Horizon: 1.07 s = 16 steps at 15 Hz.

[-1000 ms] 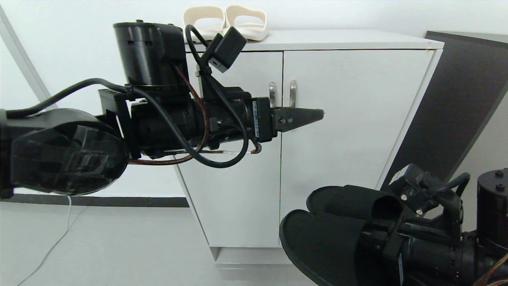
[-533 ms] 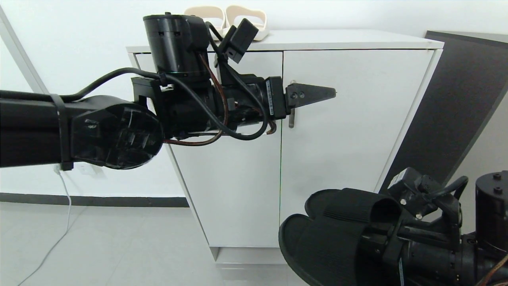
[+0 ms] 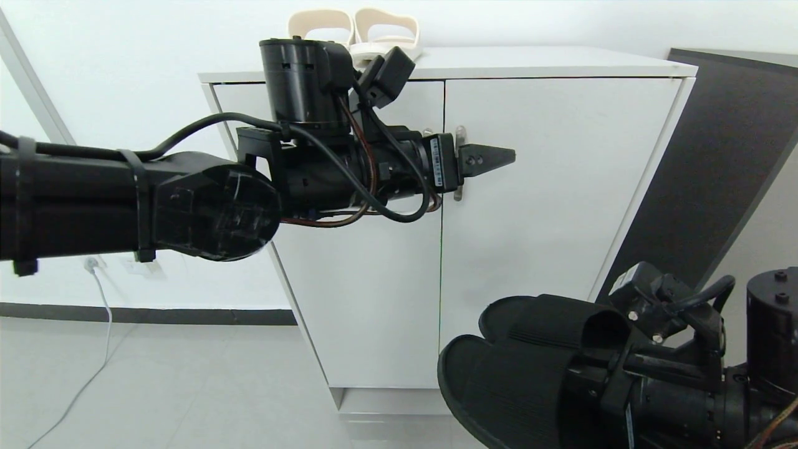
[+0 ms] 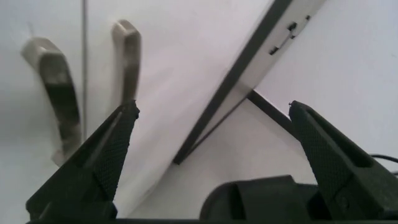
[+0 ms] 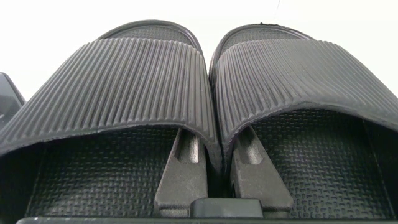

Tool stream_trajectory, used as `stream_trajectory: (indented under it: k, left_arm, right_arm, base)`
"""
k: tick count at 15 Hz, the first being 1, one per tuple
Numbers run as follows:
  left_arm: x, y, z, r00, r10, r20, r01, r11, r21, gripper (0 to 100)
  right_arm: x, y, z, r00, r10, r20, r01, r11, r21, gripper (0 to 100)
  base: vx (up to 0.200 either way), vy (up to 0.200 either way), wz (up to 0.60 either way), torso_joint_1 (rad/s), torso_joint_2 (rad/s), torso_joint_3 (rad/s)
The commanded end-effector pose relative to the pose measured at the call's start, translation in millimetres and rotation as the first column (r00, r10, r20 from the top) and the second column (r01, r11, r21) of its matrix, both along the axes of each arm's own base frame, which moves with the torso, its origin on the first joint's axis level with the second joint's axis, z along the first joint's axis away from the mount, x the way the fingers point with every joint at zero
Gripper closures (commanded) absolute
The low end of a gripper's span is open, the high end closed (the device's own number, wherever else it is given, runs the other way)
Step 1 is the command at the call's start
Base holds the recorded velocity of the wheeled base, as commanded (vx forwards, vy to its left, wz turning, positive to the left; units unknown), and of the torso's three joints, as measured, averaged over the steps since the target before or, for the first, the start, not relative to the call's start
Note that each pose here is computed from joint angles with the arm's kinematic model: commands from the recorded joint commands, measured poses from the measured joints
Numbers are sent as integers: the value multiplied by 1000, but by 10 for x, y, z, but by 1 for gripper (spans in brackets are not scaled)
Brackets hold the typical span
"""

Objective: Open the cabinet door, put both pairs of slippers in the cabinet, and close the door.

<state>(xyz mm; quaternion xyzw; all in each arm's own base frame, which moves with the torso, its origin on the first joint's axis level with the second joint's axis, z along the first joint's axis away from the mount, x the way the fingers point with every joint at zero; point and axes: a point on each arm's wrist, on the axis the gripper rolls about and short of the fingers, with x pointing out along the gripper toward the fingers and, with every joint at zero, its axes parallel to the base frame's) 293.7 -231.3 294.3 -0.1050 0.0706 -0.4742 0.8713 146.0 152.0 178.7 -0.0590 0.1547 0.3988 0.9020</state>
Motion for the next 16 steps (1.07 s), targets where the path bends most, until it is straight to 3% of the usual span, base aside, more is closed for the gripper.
stream_trajectory:
  k: [1,9,16]
  left_arm:
    - [66,-49,-42,1000,18,0,-18,1000,7,0]
    - [318,-81,-99,993,114,7,-114,993,5,0]
    - [374,-106,-133,993,117,5,-117,993,7,0]
  right_arm:
    - [1,2,-5,1000,0,-2,0,1000,-1,100]
    - [1,2,-5,1000,-1,-2,1,1000,-1,100]
    - [2,2,-5,1000,-2,0,2,1000,-3,100]
  base:
    - [0,0,0,0,0,0]
    - [0,0,0,0,0,0]
    - [0,0,0,0,0,0]
